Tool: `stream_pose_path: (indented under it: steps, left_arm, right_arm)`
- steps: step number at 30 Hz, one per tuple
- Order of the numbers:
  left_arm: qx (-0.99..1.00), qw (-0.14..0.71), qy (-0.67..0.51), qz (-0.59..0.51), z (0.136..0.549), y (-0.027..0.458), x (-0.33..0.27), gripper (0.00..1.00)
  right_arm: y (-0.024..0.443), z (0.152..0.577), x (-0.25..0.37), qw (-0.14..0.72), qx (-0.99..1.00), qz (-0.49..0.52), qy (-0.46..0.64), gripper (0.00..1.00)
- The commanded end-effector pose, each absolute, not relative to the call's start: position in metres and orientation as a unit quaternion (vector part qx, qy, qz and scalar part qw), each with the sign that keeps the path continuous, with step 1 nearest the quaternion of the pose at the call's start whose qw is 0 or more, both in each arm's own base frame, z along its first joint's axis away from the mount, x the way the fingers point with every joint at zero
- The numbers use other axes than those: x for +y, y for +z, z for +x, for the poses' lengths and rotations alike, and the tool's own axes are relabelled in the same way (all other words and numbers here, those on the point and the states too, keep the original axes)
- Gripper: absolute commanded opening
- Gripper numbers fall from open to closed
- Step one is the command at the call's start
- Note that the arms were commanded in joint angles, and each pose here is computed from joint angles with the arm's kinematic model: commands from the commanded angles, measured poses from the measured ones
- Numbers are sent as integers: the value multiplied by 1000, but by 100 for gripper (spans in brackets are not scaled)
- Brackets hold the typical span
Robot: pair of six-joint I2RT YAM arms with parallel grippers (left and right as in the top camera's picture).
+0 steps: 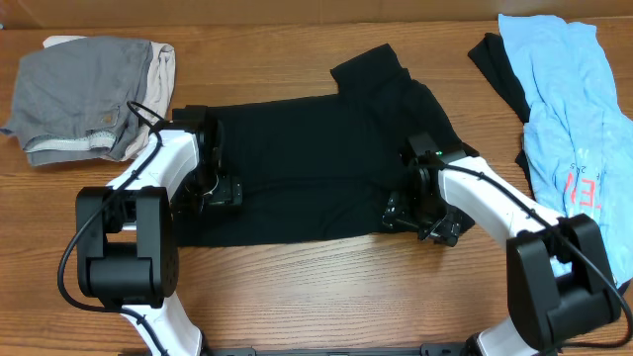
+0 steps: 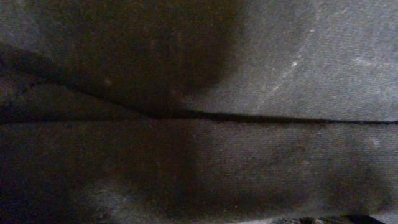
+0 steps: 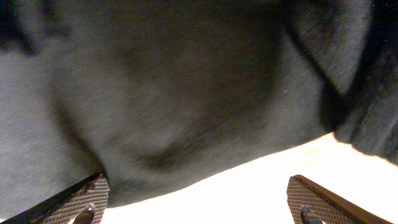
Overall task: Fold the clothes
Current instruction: 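Release the shirt and raise both grippers to the top corners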
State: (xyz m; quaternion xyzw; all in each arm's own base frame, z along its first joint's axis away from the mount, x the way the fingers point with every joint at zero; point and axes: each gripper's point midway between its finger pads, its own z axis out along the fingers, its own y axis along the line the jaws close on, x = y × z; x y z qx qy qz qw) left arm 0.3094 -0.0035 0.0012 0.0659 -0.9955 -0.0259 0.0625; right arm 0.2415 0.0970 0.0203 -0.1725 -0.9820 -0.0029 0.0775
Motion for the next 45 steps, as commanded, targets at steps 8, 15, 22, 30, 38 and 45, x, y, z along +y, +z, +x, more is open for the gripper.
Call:
stream_pose_path:
  steps: [8,15,22,30,38,45]
  left_arm:
    - [-996,13,-32,83,349,74,-3,97]
    - [-991,-70,-14,112,389,147,-6,100]
    - [-968,-196,35,155,451,178,6,100]
    - [-947,-250,38,199,499,156,50,100]
    - [-957,-226,29,179,521,97,47,100]
    - [-962,-199,4,185,527,46,57,99]
  right_arm:
    - [163,286,104,-92,-988,-90,-88,100]
    - [255,337,104,-228,-968,-19,-108,100]
    - [277,404,101,-323,-940,13,-106,100]
    - [210,465,114,-307,-946,52,-89,100]
    - [193,482,117,-310,-945,51,-87,100]
    - [195,489,98,-326,-944,33,-36,99]
